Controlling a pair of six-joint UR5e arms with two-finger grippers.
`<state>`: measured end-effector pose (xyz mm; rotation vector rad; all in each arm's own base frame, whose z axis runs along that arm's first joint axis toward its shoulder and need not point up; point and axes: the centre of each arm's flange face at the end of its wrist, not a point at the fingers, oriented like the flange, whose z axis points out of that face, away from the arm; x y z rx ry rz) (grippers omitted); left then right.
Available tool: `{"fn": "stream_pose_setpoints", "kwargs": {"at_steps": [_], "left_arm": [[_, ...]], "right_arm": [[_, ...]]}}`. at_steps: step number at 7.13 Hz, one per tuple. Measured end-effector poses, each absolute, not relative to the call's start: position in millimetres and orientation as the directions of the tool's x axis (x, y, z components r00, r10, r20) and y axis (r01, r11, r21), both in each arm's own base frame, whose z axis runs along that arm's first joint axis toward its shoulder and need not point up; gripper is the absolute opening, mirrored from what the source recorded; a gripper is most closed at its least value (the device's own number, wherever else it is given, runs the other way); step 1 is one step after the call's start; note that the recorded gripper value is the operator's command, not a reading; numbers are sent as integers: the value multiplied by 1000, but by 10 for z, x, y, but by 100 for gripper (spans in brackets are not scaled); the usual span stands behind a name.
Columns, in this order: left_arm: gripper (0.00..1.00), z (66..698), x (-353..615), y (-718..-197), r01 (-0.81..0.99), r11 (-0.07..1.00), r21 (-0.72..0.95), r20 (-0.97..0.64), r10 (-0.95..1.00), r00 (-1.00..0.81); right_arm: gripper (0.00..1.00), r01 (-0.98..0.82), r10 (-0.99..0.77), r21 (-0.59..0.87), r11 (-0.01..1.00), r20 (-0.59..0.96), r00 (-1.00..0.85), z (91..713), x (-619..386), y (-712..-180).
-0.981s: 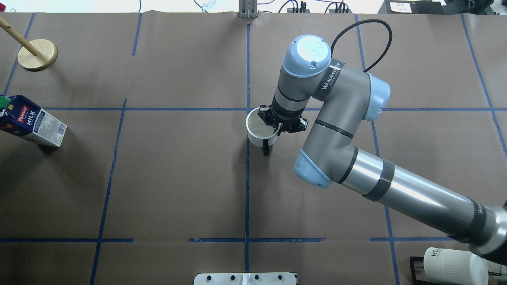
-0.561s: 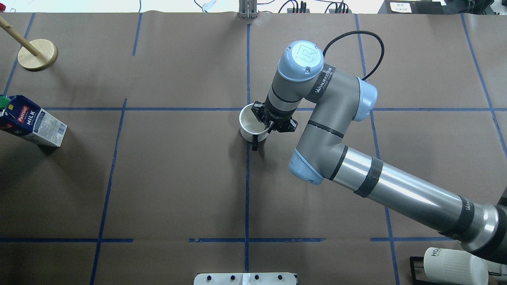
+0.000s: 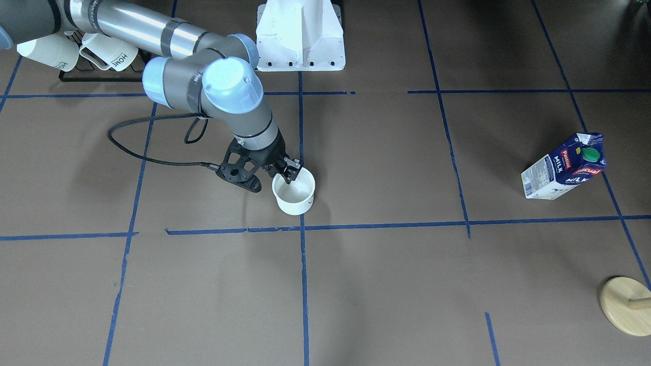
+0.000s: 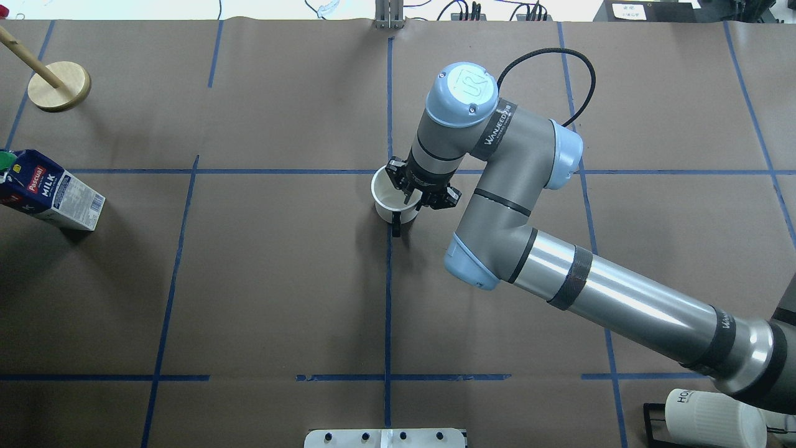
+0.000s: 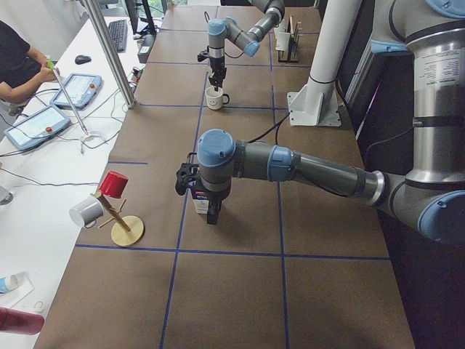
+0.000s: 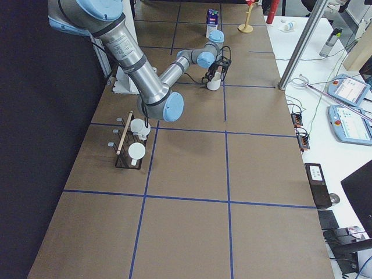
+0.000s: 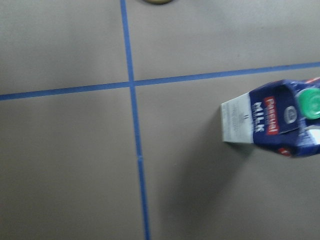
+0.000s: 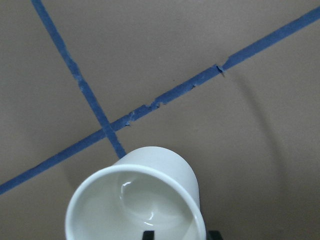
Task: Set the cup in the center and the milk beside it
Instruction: 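Release the mug and lift the right gripper while the left gripper grasps the carton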
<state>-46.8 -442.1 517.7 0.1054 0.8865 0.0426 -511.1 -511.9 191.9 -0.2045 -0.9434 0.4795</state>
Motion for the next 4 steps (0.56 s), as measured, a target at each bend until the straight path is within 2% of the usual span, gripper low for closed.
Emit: {"fn": "stream_pose_setpoints", "kwargs": {"at_steps": [2, 4], "left_arm": [[100, 4655, 133, -4817, -16, 994, 106, -759, 91, 645], [100, 4600, 664, -5134, -44, 997, 63, -739, 76, 669]], "right_arm": [[100, -302, 469, -364, 881, 751, 464, 2219, -4151, -5014], [100, -267, 394, -295, 917, 772, 498, 2717, -3503, -4795]]}}
